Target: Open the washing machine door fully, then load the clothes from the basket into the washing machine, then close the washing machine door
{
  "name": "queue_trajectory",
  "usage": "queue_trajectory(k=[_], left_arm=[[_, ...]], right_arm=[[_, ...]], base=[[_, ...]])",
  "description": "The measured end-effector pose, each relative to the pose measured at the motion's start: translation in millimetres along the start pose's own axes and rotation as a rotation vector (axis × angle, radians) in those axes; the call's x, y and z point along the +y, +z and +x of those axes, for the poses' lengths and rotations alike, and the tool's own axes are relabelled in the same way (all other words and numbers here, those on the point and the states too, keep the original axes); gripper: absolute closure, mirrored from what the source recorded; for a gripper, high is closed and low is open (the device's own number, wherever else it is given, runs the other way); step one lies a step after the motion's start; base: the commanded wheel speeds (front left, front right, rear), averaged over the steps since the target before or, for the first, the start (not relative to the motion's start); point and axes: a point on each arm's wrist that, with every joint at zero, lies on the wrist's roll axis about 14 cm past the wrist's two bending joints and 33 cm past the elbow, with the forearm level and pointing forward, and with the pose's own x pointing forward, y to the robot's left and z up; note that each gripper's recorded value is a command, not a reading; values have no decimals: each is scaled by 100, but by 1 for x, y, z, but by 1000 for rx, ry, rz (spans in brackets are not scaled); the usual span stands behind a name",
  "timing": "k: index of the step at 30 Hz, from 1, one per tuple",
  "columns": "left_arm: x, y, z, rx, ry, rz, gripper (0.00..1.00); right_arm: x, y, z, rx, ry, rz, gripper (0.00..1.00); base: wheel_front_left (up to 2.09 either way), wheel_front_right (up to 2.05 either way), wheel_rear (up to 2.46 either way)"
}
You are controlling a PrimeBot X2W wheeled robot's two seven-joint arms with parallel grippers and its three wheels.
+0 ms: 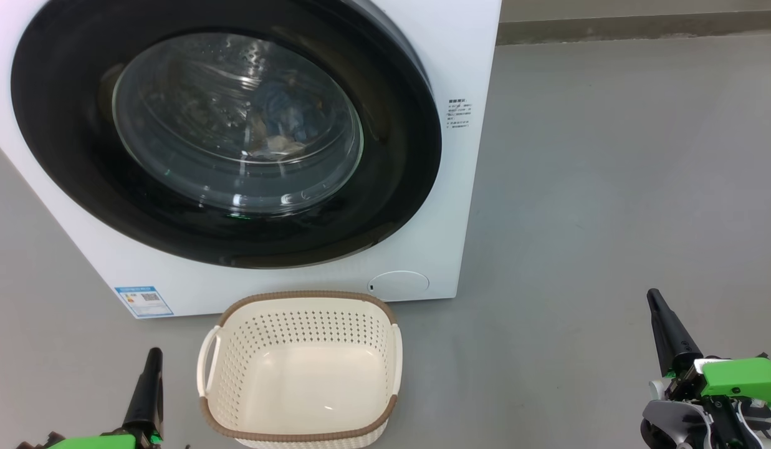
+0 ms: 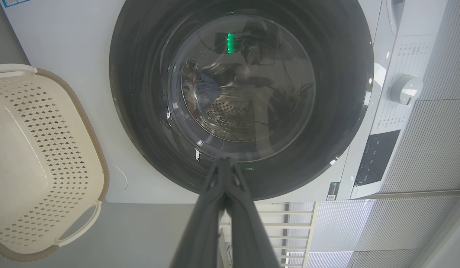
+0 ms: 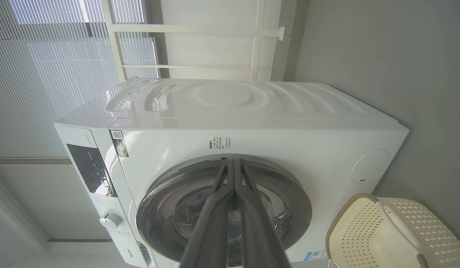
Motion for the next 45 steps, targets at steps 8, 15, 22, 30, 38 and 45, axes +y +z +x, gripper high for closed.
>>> queue_trajectory(k=[8,15,22,30,38,45], left_arm=[[0,0,0,0,0,0,100],[0,0,0,0,0,0,100],[0,0,0,0,0,0,100],[0,0,0,0,0,0,100],[0,0,0,0,0,0,100],[0,0,0,0,0,0,100]], right_arm=[[0,0,0,1,0,0,100],[0,0,0,0,0,1,100],[0,0,0,0,0,1,100],[0,0,0,-1,-1,1,100],[0,0,0,-1,-1,2,100],[0,0,0,-1,-1,2,100]], base=[[0,0,0],[0,0,0],[0,0,0],[0,0,0],[0,0,0],[0,0,0]])
